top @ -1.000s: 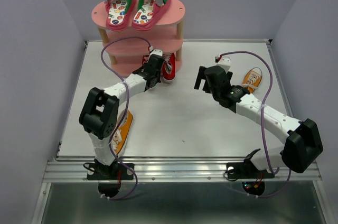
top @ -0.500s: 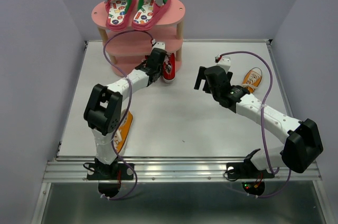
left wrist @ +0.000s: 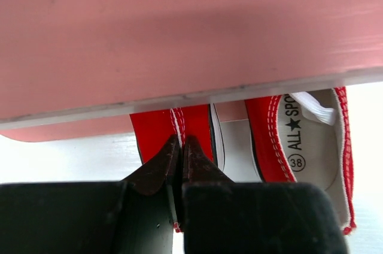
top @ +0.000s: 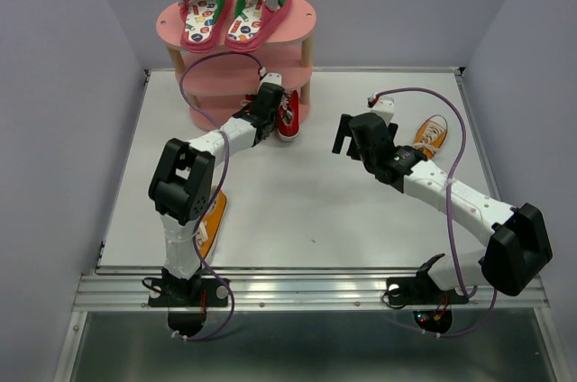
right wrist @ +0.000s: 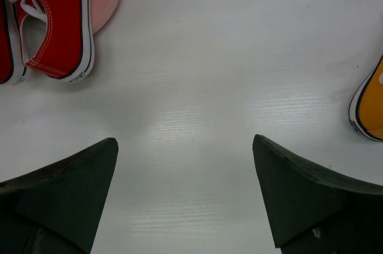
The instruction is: Place and organize the shoes onto the shoe shelf
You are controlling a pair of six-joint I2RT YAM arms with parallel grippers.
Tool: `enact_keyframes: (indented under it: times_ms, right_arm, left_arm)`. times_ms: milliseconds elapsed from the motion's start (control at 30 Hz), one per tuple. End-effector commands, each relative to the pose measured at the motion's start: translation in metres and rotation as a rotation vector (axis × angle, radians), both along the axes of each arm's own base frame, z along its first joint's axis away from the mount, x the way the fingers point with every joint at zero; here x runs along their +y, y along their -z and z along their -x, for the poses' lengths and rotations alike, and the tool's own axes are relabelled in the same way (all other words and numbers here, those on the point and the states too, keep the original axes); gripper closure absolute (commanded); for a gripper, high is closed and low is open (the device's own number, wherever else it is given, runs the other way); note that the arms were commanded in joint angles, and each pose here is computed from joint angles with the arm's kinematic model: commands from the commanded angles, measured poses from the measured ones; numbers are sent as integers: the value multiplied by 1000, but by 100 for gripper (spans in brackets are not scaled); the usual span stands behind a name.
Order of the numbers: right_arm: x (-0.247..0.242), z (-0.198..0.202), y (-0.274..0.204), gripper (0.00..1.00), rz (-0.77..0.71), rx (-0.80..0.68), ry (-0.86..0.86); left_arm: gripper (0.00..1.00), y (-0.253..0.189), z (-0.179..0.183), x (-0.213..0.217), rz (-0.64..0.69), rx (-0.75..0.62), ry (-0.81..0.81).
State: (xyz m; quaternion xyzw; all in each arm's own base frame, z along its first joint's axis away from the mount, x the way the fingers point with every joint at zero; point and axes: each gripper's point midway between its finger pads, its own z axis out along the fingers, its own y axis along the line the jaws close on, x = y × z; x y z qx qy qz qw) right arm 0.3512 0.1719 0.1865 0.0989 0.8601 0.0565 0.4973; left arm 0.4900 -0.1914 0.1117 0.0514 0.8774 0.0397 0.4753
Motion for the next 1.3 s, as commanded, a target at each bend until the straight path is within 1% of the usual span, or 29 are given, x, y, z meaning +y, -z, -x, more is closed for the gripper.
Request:
enact_keyframes:
  times_ms: [0, 233, 633, 667, 733, 767, 800, 833, 867, 967, 1000, 1100, 1200, 1267]
  right_arm:
    - [0, -5, -32, 0, -46, -70, 24]
    - [3, -5, -30, 0, -54, -63, 18]
    - [3, -5, -30, 0, -55, -61, 16]
    - [4, -6, -32, 0, -58, -63, 17]
    - [4, -6, -32, 0, -57, -63, 15]
    - [5, -7, -32, 0, -60, -63, 12]
    - [5, -7, -33, 0, -59, -64, 11]
    - [6, -7, -33, 0, -61, -64, 11]
    - [6, -7, -32, 0, -59, -61, 11]
    - [6, -7, -31, 0, -60, -60, 12]
    - [6, -7, -31, 0, -60, -59, 13]
    - [6, -7, -29, 0, -62, -55, 13]
    - [7, -6, -27, 0, -65, -50, 11]
    - [7, -7, -26, 0, -63, -48, 11]
  left_arm:
    - [100, -63, -30, 5, 26, -187, -63]
    - [100, -67, -31, 11, 13, -201, -83]
    - [100, -43, -46, 8, 2, -154, -101]
    - [92, -40, -47, 8, 1, -146, -108]
    - [82, -41, -46, 7, 3, -141, -110]
    - [75, -40, -45, 9, 4, -139, -112]
    - [60, -45, -44, 8, 13, -145, -112]
    - [56, -46, -43, 9, 16, -145, -114]
    - [49, -50, -40, 10, 21, -148, -114]
    - [47, -52, -33, 13, 32, -143, -116]
    - [43, -60, -29, 14, 41, -154, -118]
    - [43, -60, -19, 18, 51, -148, -124]
    - [43, -75, -5, 21, 88, -162, -122]
    - [43, -71, 7, 22, 92, -145, -117]
